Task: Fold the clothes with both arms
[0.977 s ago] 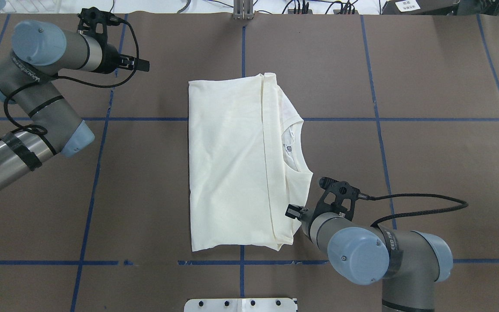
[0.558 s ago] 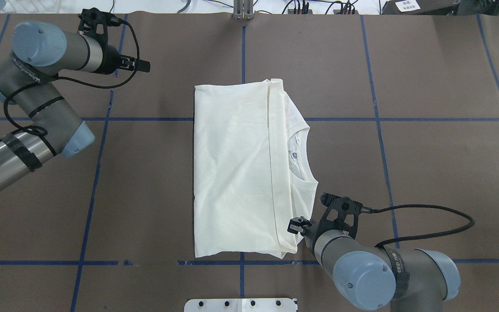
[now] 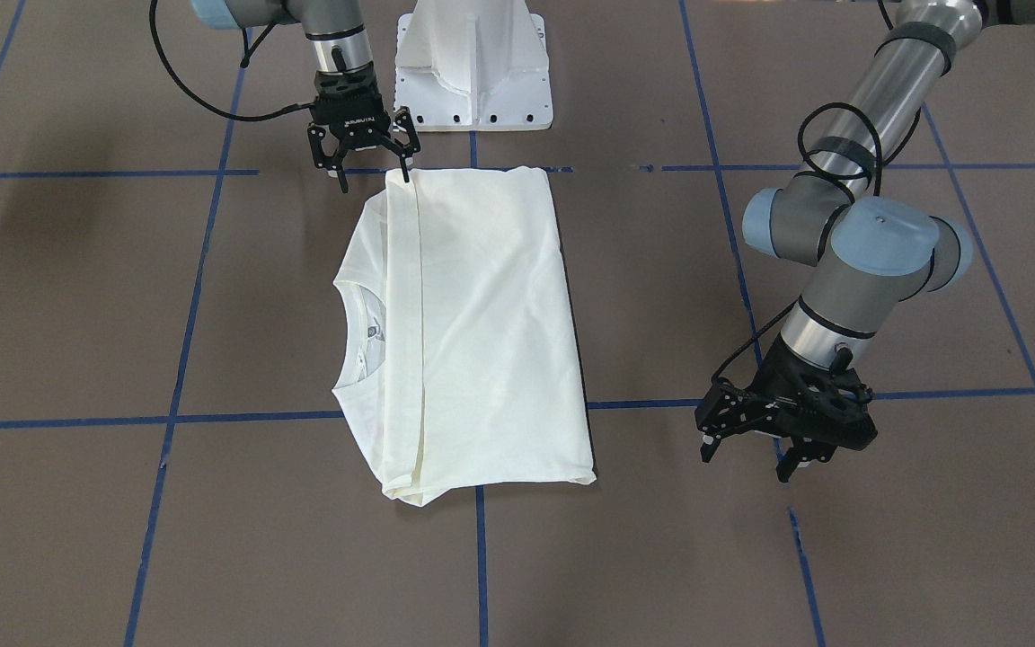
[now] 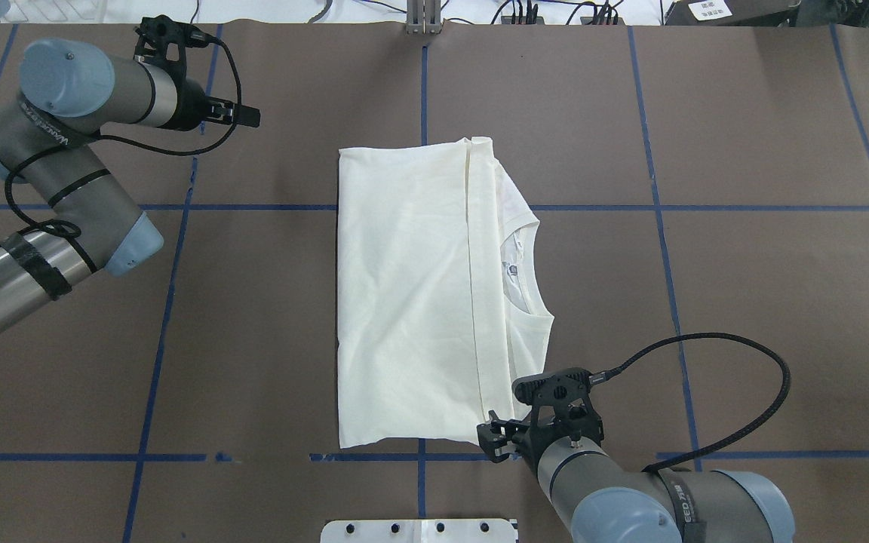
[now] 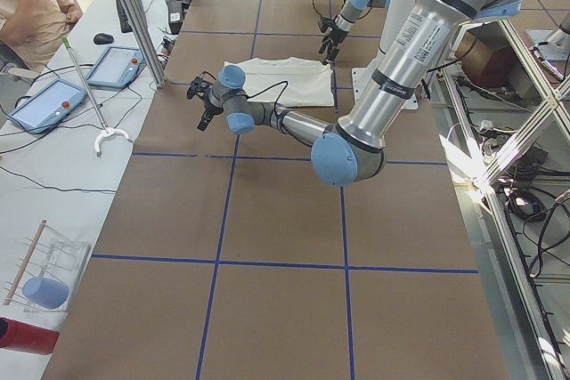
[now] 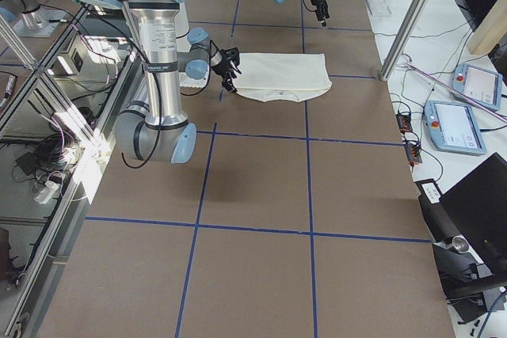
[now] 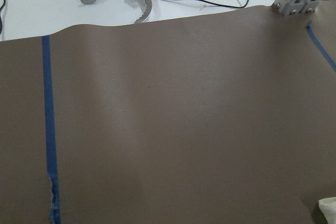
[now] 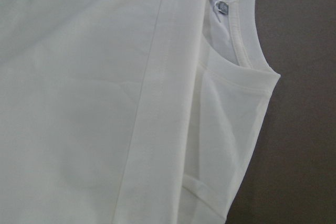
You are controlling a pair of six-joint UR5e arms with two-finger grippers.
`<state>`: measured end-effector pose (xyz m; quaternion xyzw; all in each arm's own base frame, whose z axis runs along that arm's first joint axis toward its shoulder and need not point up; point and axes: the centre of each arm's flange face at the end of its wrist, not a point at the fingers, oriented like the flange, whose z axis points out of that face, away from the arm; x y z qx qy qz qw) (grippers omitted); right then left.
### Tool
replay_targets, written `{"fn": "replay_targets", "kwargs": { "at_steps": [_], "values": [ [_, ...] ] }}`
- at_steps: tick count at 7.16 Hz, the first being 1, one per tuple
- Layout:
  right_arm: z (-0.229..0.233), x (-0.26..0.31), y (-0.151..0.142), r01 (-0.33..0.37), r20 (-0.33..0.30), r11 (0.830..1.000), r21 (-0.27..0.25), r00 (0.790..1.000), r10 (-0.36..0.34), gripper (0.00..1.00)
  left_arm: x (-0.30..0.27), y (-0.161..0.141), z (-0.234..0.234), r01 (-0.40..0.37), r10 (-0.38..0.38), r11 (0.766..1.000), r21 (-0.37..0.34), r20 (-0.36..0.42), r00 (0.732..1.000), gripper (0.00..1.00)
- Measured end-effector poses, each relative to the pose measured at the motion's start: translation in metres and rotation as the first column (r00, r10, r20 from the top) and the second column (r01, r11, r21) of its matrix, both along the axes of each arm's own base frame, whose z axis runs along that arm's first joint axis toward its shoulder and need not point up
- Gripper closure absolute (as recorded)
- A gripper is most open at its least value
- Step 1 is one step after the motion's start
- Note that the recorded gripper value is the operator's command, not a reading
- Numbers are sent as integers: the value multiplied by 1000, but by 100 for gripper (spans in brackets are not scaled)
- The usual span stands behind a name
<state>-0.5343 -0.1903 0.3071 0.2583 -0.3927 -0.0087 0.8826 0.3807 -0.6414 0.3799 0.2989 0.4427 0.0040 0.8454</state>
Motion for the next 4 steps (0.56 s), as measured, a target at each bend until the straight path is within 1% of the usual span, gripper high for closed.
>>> {"fn": "replay_targets", "kwargs": {
  "at_steps": [1,2,3,4],
  "values": [
    [0,-4,11,35,-30,998,60,999,-34,3,0,0,0,0,0,1000,-1,0,1000,0],
    [0,-8,19,49,-50,994,102,998,-44,45,0,0,0,0,0,1000,-1,0,1000,0],
    [1,-11,24,48,-62,991,129,997,-40,61,0,0,0,-1,1,1000,-1,0,1000,0],
    [0,-14,26,50,-69,988,147,997,-41,69,1,0,0,-1,1,1000,-1,0,1000,0]
  ]
}}
